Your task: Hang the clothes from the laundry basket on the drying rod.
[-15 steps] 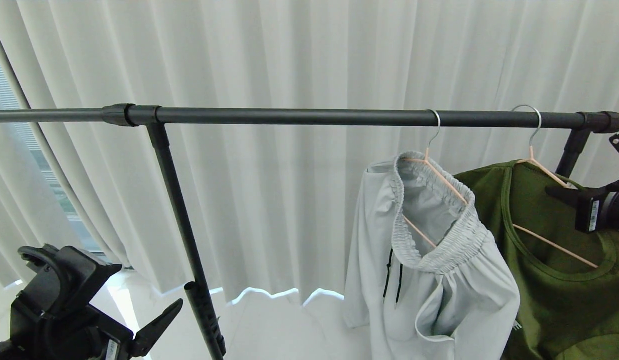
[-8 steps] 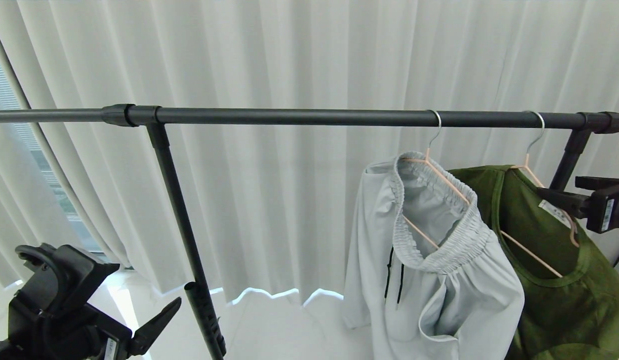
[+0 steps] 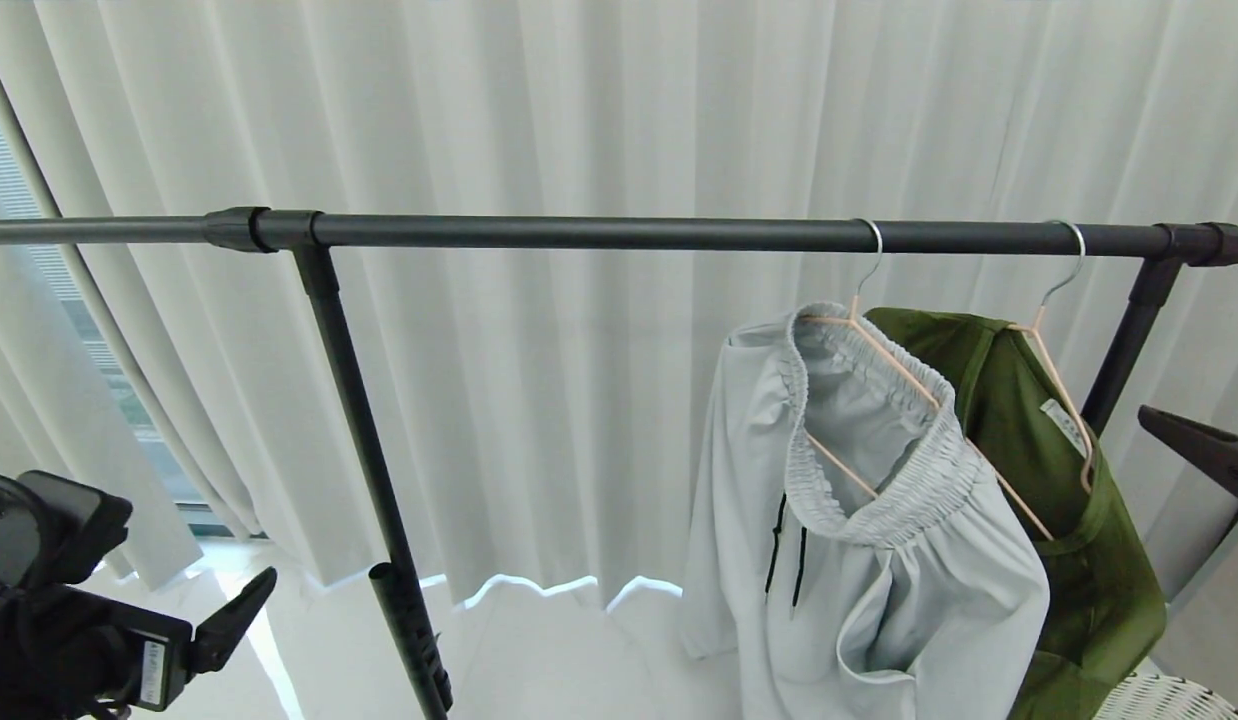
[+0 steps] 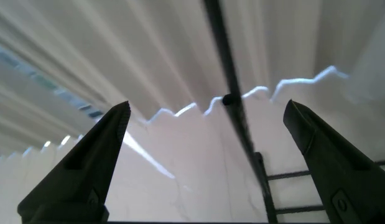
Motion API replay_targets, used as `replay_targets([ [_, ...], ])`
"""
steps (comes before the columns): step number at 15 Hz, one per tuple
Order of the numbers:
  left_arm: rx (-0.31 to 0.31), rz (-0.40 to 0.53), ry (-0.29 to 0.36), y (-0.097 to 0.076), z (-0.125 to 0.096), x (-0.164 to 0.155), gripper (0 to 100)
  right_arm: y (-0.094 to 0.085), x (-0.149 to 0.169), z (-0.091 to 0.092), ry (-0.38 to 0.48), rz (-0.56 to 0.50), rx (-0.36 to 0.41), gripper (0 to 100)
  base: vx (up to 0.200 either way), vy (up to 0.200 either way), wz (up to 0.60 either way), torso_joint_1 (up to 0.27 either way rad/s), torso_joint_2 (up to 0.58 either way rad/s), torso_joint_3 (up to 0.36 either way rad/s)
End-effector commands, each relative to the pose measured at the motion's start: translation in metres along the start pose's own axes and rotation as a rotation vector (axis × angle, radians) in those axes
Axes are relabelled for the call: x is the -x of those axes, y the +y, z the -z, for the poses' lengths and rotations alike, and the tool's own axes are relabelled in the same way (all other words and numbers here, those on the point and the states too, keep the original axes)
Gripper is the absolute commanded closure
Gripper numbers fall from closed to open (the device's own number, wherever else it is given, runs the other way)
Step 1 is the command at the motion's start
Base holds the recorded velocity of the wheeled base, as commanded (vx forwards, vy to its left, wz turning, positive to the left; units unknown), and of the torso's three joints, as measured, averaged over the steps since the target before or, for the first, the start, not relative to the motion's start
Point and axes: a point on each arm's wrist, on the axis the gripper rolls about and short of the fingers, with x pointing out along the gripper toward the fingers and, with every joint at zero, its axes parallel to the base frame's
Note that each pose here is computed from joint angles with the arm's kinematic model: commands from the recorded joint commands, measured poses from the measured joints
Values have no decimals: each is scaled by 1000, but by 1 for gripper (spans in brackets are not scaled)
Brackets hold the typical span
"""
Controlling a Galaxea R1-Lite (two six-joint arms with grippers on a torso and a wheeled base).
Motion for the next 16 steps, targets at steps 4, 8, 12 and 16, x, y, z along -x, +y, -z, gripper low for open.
replay_targets([
  [4, 72, -151, -20, 13, 7, 18, 0, 5, 26, 13, -23, 44, 11, 0, -200, 0, 0, -1, 4, 4],
  [8, 86, -228, -23, 13, 17, 31, 0, 0, 38, 23, -12, 147, 28, 0, -200, 0, 0, -1, 4, 6],
  [12, 107, -299, -45, 10, 28, 46, 0, 6, 51, 32, -25, 160, 33, 0, -200, 0, 0, -2, 4, 5],
  [16, 91, -269, -125, 0, 39, 61, 0, 16, 66, 46, -43, 161, 51, 0, -50, 0, 0, 1, 1, 1],
])
